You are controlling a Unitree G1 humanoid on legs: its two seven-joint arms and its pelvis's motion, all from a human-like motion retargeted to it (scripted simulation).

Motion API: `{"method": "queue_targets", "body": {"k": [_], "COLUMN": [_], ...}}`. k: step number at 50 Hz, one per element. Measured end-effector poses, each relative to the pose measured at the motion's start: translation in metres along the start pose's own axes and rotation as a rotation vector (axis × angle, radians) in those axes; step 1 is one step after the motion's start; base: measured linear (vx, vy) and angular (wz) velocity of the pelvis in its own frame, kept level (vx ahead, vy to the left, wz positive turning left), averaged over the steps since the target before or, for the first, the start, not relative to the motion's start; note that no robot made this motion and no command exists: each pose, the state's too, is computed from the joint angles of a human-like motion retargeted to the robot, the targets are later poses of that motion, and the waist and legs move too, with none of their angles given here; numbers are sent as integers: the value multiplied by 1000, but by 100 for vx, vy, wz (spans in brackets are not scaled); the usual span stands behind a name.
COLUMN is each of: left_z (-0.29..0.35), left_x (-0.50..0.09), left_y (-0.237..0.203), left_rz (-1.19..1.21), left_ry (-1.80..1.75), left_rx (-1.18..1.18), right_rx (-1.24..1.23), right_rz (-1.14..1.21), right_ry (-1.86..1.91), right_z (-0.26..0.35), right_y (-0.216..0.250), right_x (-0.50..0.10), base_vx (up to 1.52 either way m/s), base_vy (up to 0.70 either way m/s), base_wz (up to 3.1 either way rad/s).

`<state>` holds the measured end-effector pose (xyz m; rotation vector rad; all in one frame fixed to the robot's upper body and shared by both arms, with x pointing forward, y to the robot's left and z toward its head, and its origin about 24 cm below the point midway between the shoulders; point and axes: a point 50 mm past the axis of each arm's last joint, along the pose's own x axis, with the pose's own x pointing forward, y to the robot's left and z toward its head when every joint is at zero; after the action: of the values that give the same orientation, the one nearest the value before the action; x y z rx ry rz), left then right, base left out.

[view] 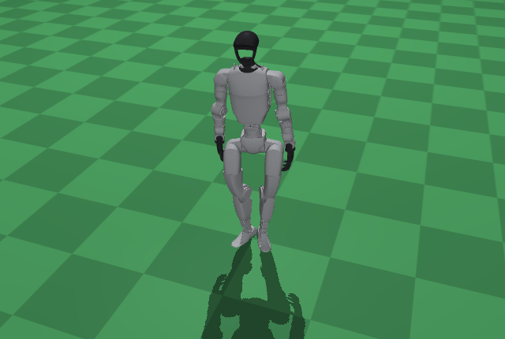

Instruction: Upper body actions

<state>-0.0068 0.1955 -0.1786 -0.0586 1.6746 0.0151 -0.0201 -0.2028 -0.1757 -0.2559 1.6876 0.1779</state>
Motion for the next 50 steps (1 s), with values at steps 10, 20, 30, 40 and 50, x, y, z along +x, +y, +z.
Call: {"method": "queue_targets", "body": {"k": [10, 20, 30, 40, 50], "left_z": [1, 3, 11, 30, 12], "left_x": [0, 0, -1, -4, 0], "left_y": [-4, -1, 3, 3, -7], "left_rz": [-23, -13, -14, -12, -26], "left_ry": [-12, -29, -59, -111, -58], "left_rx": [-79, -27, -29, -46, -68], "right_rx": [-135, -100, -86, -46, -25], "right_rz": [-23, -22, -32, -23, -73], "right_ry": [-9, -49, -11, -30, 27], "right_z": [14, 23, 14, 19, -2], "right_y": [-9, -13, -11, -12, -19], "right_x": [-1, -2, -2, -2, -2], "base_vx": [10, 0, -4, -15, -15], "base_vy": [3, 0, -3, 2, 8], "base_wz": [-17, 6, 102, 134, 259]}}
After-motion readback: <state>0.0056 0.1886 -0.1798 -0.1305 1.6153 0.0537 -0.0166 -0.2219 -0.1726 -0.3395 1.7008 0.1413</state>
